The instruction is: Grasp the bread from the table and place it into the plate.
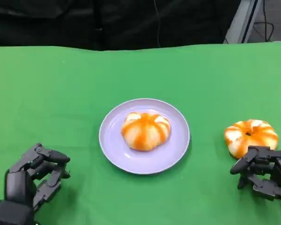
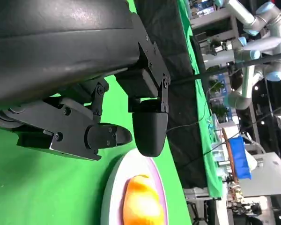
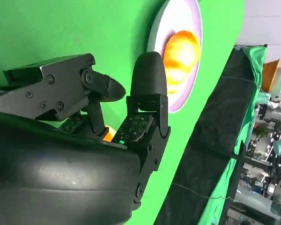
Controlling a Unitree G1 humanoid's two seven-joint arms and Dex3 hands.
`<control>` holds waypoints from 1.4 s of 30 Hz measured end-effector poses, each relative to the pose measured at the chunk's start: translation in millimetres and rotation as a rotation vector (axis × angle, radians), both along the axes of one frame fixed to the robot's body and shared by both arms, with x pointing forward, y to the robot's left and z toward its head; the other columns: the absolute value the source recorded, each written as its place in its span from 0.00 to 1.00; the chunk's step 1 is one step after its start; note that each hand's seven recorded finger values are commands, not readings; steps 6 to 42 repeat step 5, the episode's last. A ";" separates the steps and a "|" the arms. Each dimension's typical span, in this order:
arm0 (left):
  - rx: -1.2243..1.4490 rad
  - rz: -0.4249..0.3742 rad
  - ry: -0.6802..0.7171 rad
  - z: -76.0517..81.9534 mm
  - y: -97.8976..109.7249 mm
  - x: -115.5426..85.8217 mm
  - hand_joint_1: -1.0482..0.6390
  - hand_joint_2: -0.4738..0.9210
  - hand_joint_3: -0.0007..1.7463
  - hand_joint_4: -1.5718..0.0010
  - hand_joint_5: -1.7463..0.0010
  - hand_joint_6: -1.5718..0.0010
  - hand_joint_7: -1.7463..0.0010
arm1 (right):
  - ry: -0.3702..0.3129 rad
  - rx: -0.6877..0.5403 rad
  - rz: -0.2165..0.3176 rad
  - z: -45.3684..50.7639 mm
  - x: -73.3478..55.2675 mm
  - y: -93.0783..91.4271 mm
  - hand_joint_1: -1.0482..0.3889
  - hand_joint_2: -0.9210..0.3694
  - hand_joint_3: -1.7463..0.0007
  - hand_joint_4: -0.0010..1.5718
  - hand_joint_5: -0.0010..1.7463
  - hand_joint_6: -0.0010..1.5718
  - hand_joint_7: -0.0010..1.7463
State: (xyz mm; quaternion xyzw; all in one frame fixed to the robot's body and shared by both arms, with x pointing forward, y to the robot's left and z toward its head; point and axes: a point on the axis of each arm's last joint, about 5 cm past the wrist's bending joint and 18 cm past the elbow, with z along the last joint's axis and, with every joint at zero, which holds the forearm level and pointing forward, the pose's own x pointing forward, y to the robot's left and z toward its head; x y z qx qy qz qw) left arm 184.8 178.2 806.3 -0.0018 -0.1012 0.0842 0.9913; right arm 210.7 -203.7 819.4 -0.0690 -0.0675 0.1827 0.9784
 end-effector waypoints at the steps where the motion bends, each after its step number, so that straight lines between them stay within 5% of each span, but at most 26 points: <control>1: 0.001 -0.001 0.000 0.0 0.0 0.0 0.57 1.00 0.23 0.50 0.15 0.47 0.30 | 0.000 0.000 0.000 0.0 0.0 0.0 0.79 0.09 0.61 0.56 0.80 0.60 0.56; 42: 0.000 -0.001 -0.002 0.1 -0.5 -0.1 0.58 1.00 0.24 0.50 0.15 0.47 0.30 | 0.000 0.000 0.000 0.0 0.0 0.0 0.79 0.09 0.60 0.56 0.80 0.60 0.57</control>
